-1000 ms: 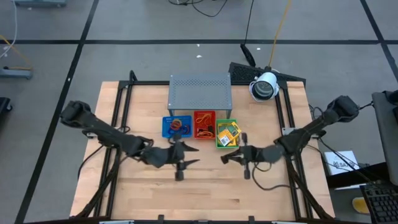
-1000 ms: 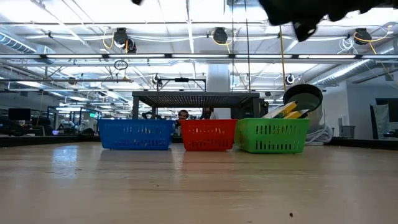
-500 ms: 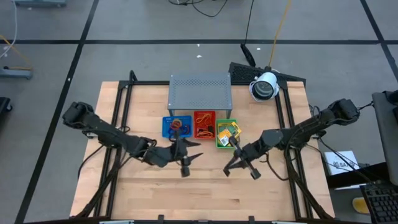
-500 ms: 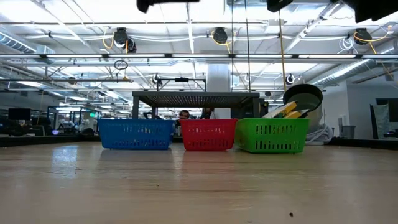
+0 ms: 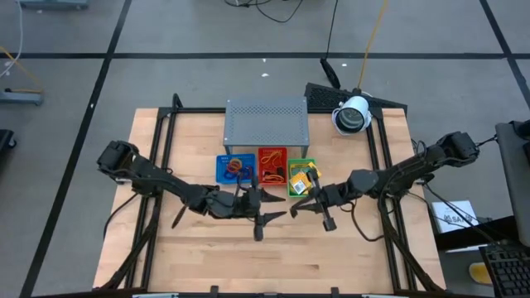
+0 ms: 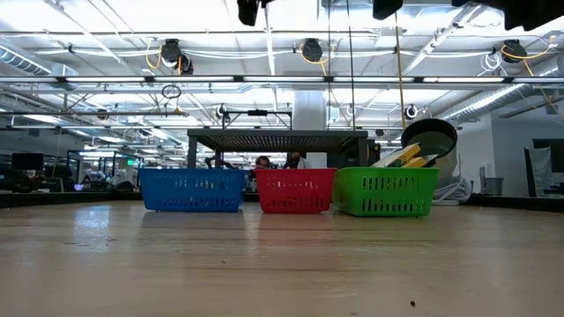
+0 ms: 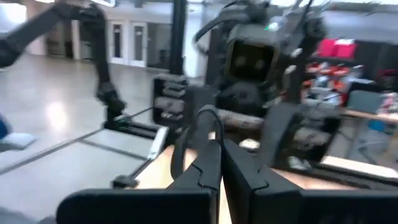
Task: Pick & Place Office Desk Supplies
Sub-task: Put the black rubber band into the red bin
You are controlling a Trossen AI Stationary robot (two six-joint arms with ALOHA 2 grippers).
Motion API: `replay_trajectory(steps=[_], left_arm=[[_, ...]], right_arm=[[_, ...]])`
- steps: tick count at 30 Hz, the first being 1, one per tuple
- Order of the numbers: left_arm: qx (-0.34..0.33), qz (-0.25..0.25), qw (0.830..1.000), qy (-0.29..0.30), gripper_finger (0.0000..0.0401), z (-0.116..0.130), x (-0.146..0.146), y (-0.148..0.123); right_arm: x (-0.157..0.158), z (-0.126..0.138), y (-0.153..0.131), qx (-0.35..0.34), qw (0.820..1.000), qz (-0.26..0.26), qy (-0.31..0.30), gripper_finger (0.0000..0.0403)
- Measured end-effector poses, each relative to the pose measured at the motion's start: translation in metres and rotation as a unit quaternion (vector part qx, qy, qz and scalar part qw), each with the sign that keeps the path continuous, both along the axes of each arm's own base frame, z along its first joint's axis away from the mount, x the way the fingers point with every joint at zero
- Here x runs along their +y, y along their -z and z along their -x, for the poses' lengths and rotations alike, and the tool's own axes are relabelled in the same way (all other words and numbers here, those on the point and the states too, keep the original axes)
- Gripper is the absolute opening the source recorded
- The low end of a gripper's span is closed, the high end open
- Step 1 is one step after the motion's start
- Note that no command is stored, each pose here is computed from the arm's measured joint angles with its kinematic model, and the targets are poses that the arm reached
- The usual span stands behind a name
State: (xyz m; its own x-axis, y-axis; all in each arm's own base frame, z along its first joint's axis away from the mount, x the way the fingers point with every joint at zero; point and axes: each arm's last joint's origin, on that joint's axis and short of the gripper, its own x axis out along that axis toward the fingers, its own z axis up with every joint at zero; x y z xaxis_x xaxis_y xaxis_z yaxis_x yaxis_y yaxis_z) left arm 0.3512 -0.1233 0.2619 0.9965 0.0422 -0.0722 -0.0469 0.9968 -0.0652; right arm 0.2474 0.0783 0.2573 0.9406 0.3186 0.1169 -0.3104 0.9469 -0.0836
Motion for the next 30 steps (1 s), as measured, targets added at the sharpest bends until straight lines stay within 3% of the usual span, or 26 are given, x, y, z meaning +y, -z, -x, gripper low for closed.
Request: replay_trajectory(steps=[7,25,30], left_arm=[[0.003,0.033,0.999,-0.002,0.0182,-0.0014,-0.0006,0.0033],[-0.023,0.031,0.999,-0.012,0.0182,-0.0044,0.0073,-0.0018],[-0.026,0.033,0.999,-0.012,0.0182,-0.0043,0.0071,-0.0026]], right_arm=[[-0.0007,0.0003,-0.0036,-0.02,1.0,0.001,0.011,0.0],[-0.0008,0.0001,-0.0029,-0.02,1.0,0.011,0.015,0.0],[-0.0022,-0.0003,-0.0022,-0.015,0.999,0.011,0.04,0.0]])
